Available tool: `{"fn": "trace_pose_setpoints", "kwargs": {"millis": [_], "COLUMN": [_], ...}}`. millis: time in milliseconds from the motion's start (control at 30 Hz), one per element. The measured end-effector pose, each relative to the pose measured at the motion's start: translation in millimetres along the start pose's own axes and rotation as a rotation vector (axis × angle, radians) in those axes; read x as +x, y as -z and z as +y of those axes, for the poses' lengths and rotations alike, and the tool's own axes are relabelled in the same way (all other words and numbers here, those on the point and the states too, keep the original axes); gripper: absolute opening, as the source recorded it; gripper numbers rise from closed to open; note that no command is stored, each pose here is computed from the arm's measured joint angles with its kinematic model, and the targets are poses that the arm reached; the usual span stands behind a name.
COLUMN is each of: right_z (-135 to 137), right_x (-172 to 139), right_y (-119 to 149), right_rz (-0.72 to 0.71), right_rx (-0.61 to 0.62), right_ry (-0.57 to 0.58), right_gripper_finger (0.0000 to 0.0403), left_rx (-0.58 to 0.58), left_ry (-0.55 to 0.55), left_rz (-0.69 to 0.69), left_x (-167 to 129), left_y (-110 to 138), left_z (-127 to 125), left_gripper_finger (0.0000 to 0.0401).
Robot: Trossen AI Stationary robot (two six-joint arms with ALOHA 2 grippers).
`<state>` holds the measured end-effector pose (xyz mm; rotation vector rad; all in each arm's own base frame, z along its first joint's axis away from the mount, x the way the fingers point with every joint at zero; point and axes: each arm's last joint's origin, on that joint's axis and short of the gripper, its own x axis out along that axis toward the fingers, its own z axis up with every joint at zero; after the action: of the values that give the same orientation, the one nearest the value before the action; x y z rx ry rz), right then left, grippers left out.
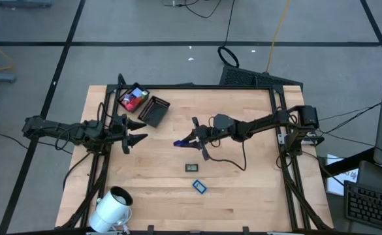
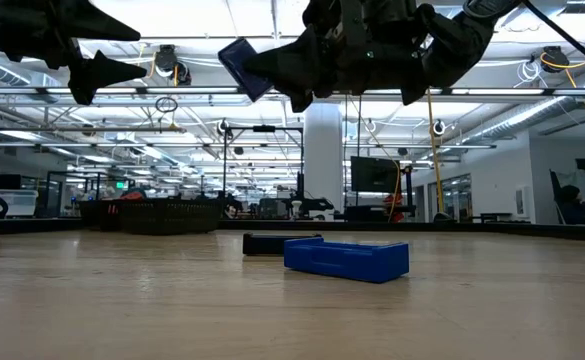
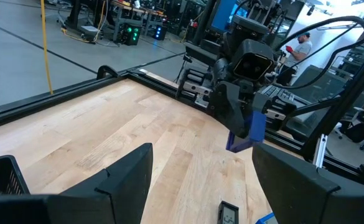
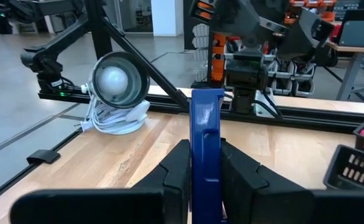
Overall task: Pick & Place Office items
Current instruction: Put the dark blue timer into the bottom black bin
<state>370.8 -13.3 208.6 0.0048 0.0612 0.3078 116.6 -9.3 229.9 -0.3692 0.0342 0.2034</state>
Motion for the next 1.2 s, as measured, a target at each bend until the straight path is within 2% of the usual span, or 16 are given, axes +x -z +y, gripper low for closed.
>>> {"fn": "trace_pose_setpoints", "kwargs": {"millis": [1200], "right_z": [2.5], "right_x": [0.9], "right_y": [-2.4], "right_rz": [-0.024], "right_rx": [-0.013], "right_ry": [-0.005], "right_gripper_finger": [0.005], "left_rx": [0.0], "left_ry": [0.0], "left_rz": [0.0], "left_x": [0.0], "left_y": [0.0], "left_z": [0.0], "left_gripper_finger": [0.0278]}}
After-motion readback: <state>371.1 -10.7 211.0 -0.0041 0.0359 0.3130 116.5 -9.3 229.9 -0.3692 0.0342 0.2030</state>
